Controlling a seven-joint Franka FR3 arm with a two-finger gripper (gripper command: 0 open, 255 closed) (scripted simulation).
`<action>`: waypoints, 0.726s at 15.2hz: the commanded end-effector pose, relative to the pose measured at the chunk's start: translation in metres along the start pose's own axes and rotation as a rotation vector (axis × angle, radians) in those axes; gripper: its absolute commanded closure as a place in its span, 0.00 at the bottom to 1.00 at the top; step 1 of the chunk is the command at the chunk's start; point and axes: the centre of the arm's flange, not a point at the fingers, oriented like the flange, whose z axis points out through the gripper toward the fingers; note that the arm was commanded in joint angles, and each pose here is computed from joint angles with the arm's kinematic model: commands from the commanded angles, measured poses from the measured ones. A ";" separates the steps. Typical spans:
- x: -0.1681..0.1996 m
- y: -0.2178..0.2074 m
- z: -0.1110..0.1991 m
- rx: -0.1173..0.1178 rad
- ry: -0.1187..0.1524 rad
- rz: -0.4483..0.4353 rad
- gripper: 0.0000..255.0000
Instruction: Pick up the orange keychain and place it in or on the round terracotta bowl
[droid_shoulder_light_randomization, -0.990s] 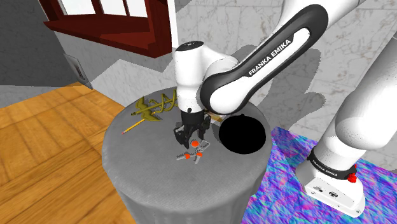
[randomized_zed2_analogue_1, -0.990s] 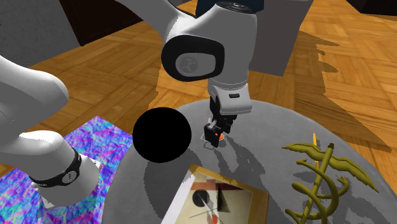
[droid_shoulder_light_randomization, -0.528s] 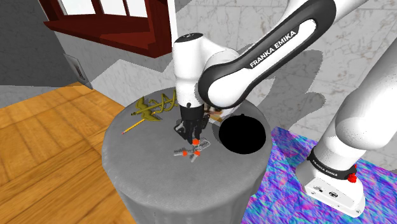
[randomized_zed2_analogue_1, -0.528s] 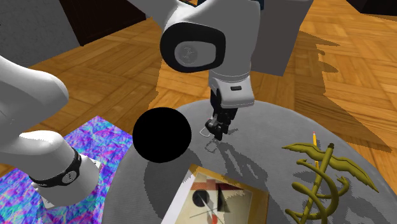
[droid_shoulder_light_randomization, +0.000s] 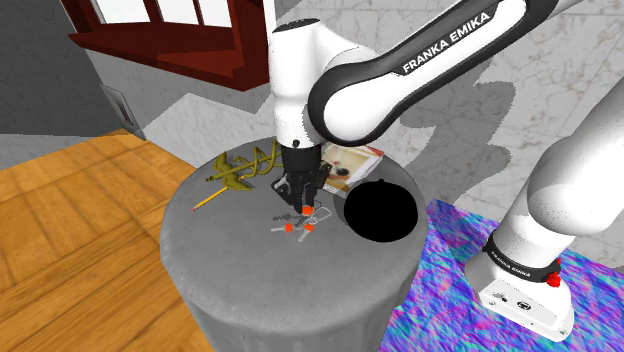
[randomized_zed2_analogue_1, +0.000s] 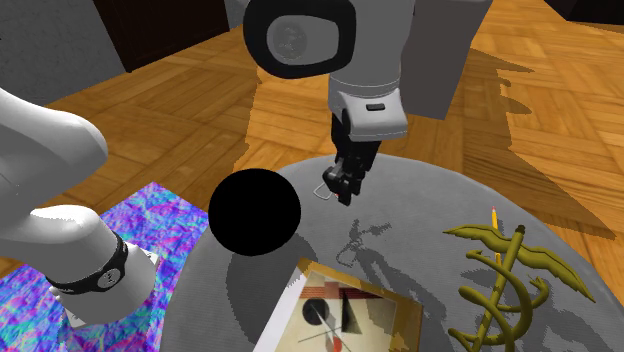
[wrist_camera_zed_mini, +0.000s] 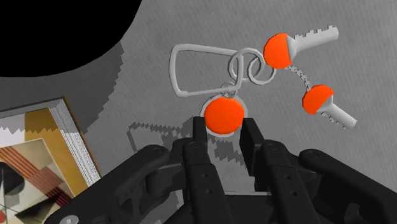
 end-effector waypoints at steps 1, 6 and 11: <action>0.000 0.000 -0.010 0.000 0.000 0.000 1.00; 0.001 -0.001 -0.037 0.000 0.000 0.000 1.00; 0.001 -0.001 -0.063 0.000 0.000 0.000 1.00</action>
